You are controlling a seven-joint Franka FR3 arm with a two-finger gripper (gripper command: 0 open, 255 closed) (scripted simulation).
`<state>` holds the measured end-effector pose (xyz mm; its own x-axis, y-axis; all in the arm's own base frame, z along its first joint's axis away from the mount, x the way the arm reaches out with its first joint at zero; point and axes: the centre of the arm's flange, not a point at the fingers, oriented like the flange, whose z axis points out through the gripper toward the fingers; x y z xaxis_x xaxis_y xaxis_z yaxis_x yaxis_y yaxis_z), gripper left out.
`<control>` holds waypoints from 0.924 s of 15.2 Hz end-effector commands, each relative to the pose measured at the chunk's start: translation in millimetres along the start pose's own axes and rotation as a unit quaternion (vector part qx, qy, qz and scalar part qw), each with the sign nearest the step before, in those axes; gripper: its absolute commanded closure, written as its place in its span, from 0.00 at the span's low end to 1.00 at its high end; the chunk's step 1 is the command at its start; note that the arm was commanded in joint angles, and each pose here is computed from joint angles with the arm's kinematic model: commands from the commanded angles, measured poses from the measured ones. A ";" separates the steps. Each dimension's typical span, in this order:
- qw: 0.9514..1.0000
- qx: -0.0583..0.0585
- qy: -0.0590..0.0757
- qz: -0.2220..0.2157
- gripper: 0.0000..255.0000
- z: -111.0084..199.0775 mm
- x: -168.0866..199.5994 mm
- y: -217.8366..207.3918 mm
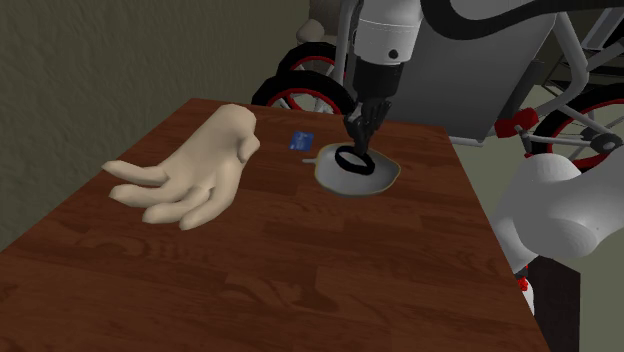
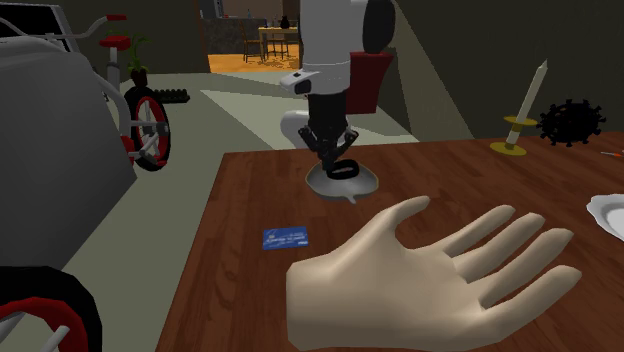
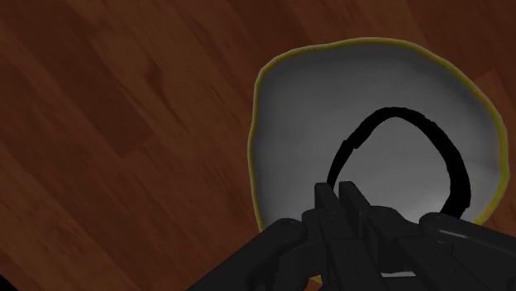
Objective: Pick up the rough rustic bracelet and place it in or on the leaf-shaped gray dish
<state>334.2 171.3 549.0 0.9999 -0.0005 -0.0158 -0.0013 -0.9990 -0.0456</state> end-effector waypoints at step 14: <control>1.000 0.000 0.000 0.000 0.00 -25.0 0.2 -0.3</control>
<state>332.8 171.4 562.8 0.9999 -0.0007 -0.0147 -0.0014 -0.9989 -0.0462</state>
